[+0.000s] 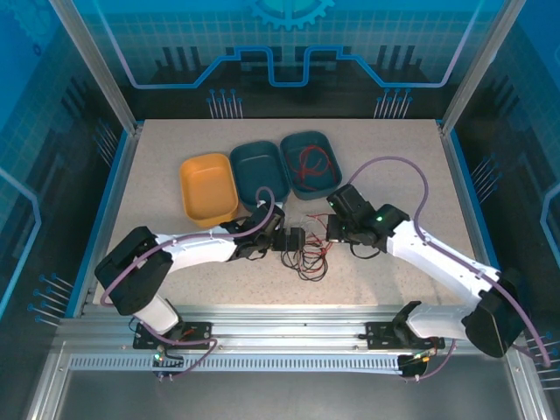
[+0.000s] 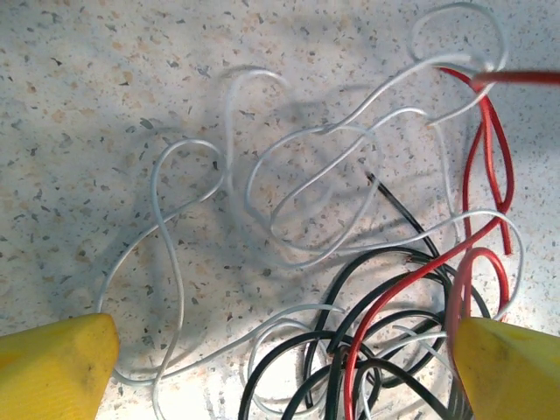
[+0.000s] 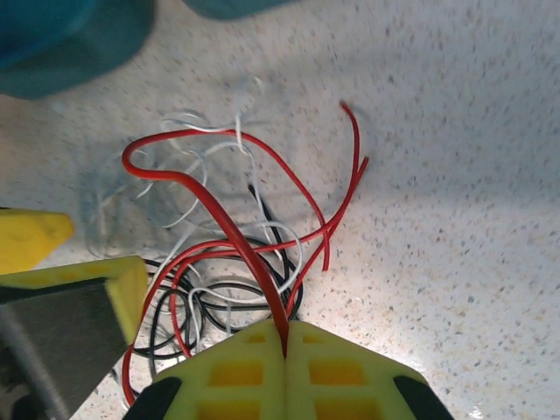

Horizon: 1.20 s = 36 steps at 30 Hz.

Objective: Untangle the cables

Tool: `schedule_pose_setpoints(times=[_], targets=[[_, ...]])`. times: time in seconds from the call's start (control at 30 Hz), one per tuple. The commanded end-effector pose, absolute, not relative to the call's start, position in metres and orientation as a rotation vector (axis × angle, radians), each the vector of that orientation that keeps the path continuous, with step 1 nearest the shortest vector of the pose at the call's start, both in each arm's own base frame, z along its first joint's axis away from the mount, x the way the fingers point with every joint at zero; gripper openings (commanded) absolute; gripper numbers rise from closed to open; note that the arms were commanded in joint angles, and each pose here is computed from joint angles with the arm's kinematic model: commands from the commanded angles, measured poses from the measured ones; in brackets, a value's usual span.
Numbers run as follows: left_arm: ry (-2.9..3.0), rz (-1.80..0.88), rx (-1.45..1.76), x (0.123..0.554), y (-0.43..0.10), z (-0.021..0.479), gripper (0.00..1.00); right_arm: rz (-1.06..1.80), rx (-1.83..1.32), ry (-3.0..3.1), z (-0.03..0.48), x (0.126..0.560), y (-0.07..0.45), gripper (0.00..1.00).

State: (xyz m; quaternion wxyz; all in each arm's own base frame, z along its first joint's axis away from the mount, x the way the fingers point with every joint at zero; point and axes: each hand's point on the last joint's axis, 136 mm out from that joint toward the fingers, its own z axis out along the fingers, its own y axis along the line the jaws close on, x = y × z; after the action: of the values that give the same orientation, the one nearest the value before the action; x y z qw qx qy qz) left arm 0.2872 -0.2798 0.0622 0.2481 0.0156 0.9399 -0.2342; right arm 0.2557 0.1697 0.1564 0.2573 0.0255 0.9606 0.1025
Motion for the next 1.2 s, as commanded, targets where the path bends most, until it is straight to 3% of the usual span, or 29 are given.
schedule_pose_setpoints(times=[0.0,0.63,1.0,1.17], targets=[[2.527,-0.653,0.052,0.288,-0.282,0.077,0.99,0.295,0.004,2.484,0.198,0.263,0.171,0.00],[2.477,-0.675,0.053,0.283,-0.274,0.085,0.99,0.448,-0.109,2.177,0.317,0.267,0.176,0.00],[2.208,-0.847,0.247,0.279,-0.285,0.148,0.93,0.553,-0.205,2.093,0.353,0.256,0.185,0.00],[2.082,-0.950,0.351,0.271,-0.292,0.172,0.85,0.578,-0.226,2.068,0.362,0.257,0.190,0.00]])
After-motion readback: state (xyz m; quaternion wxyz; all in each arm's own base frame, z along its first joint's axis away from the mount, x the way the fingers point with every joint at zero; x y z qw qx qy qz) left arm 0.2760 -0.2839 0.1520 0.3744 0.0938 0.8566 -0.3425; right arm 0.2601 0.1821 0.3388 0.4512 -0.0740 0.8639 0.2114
